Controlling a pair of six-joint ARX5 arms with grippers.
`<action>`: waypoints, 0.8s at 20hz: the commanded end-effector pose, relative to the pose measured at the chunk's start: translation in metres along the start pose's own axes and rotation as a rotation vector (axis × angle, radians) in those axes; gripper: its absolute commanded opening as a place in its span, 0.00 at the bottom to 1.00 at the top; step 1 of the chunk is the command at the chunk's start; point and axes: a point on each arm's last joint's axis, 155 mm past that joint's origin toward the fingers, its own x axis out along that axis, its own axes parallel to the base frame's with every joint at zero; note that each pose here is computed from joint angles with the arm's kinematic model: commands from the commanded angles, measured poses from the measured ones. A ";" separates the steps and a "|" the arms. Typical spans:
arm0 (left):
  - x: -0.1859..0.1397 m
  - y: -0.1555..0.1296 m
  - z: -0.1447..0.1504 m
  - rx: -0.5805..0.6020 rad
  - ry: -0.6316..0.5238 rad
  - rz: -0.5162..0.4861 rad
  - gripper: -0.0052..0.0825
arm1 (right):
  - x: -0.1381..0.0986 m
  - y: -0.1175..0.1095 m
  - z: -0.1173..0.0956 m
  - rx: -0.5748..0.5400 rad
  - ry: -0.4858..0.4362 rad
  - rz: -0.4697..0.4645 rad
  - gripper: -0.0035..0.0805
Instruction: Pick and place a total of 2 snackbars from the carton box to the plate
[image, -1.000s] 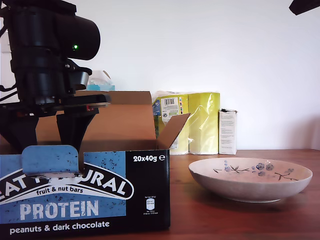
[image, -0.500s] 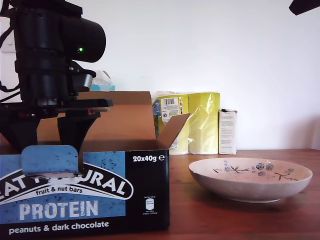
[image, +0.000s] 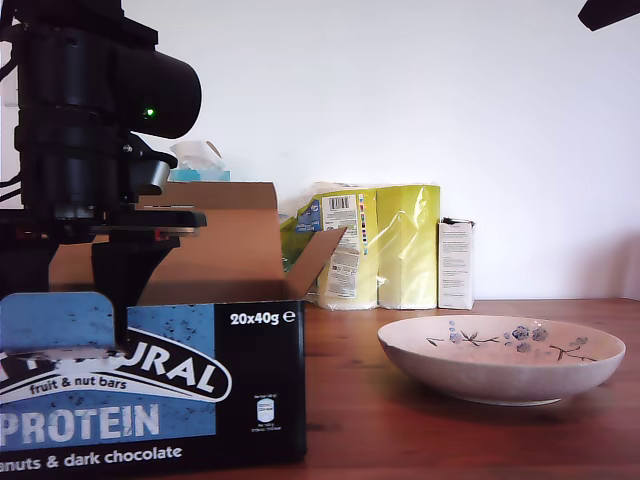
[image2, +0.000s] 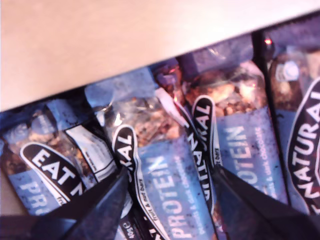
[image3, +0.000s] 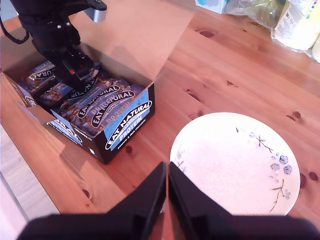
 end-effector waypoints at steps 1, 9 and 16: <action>0.014 -0.004 -0.008 0.009 0.039 -0.006 0.58 | 0.001 0.002 -0.001 -0.005 0.001 0.008 0.03; 0.012 -0.029 -0.002 0.031 0.020 -0.123 0.19 | 0.001 0.004 -0.004 -0.005 0.012 0.015 0.03; 0.003 -0.046 0.010 0.063 -0.014 -0.202 0.08 | 0.001 0.004 -0.005 -0.003 0.015 0.016 0.03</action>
